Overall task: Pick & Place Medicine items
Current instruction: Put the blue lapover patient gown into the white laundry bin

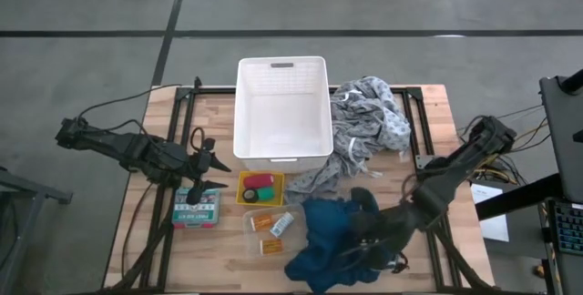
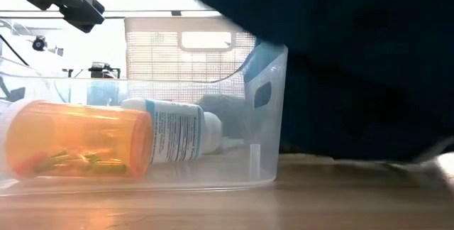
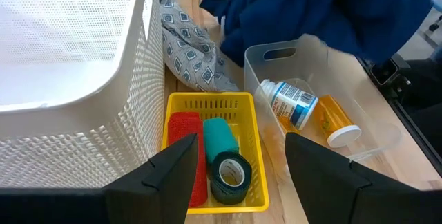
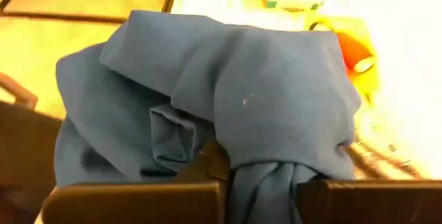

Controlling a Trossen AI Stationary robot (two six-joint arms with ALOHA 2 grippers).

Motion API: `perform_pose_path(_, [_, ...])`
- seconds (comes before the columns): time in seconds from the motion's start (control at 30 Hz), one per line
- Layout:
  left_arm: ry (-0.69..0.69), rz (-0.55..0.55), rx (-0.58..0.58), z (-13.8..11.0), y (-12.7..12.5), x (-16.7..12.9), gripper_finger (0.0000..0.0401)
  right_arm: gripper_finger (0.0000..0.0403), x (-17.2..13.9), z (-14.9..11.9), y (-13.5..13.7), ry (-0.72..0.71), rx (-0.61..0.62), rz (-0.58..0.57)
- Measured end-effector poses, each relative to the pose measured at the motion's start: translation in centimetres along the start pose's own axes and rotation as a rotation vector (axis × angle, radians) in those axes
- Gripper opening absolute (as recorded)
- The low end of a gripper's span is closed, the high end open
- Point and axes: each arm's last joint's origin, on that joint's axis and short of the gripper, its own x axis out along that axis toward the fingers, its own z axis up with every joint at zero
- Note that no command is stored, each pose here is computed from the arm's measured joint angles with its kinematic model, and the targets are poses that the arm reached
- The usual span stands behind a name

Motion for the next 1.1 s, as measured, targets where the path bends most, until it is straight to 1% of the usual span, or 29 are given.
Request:
perform_pose_path(0.23, [0.000,0.000,0.000,0.0,0.0,0.0,0.0226,0.0013,-3.5,1.5,-1.3,-0.166,-0.058,-0.067])
perform_pose_path(0.4, [0.000,0.000,0.000,0.0,0.0,0.0,0.0226,0.0013,-6.5,2.6,-2.2,-0.286,-0.116,-0.038])
perform_pose_path(0.6, [0.000,0.000,0.000,0.0,0.0,0.0,0.0226,0.0013,-11.0,4.1,-3.5,-0.505,-0.151,0.002])
perform_pose_path(0.67, [0.000,0.000,0.000,0.0,0.0,0.0,0.0226,0.0013,-12.5,4.4,-4.1,-0.573,-0.155,0.003])
perform_pose_path(0.8, [0.000,0.000,0.000,0.0,0.0,0.0,0.0226,0.0013,-15.1,4.8,-5.2,-0.685,-0.168,-0.031])
perform_pose_path(1.0, [0.000,0.000,0.000,0.0,0.0,0.0,0.0226,0.0013,-17.5,5.3,-6.2,-0.809,-0.228,-0.105])
perform_pose_path(1.1, [0.000,0.000,0.000,0.0,0.0,0.0,0.0226,0.0013,-18.1,5.8,-6.5,-0.879,-0.196,-0.113])
